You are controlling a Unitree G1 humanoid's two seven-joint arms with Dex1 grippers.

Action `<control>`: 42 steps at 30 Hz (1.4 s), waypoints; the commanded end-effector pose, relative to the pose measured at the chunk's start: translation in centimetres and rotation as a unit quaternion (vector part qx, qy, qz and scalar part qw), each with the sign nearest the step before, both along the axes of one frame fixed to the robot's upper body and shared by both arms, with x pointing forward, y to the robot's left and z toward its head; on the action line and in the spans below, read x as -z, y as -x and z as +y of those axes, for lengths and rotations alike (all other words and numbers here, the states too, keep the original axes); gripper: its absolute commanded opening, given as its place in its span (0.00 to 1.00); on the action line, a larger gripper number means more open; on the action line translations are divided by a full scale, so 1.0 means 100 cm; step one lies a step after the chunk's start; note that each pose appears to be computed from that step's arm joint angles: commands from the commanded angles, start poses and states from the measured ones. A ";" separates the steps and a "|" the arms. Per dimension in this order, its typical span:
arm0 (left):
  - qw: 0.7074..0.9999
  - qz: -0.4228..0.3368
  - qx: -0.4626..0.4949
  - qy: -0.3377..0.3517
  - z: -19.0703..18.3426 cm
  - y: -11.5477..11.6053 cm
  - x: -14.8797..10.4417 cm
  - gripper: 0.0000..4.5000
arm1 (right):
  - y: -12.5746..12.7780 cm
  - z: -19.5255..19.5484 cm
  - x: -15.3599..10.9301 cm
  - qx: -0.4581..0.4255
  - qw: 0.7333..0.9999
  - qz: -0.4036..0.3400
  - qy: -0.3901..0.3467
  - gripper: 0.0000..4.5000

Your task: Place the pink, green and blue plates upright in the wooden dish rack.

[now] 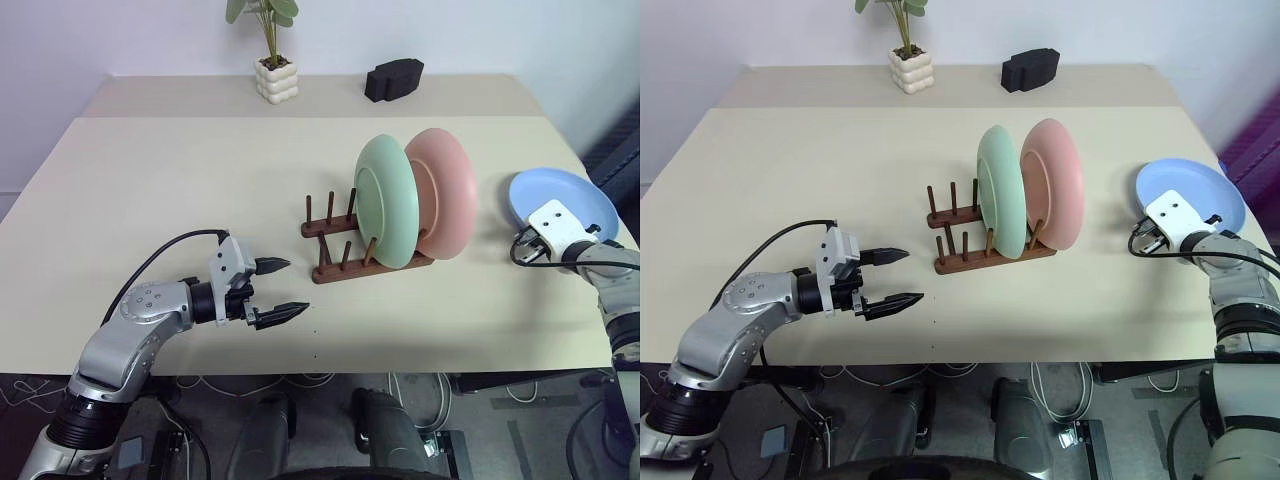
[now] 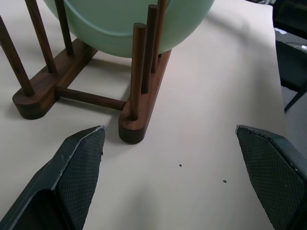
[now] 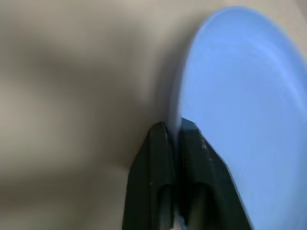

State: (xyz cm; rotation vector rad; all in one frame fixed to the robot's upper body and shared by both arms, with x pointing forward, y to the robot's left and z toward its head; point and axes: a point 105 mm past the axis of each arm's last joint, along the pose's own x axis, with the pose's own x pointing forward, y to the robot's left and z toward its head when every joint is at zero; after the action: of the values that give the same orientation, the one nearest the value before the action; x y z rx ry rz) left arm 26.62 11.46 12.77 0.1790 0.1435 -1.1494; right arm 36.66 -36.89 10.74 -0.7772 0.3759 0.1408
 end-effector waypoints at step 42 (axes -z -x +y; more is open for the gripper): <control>0.991 -0.086 -0.096 0.026 0.045 -0.019 -0.035 1.00 | 0.106 0.305 -0.187 -0.399 0.580 0.036 -0.709 0.01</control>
State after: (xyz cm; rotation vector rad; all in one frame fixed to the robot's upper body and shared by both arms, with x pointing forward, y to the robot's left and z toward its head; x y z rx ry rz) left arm 28.87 15.97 15.17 0.1871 0.0167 -0.9338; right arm 26.55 -6.32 28.77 0.7388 -0.1140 1.1732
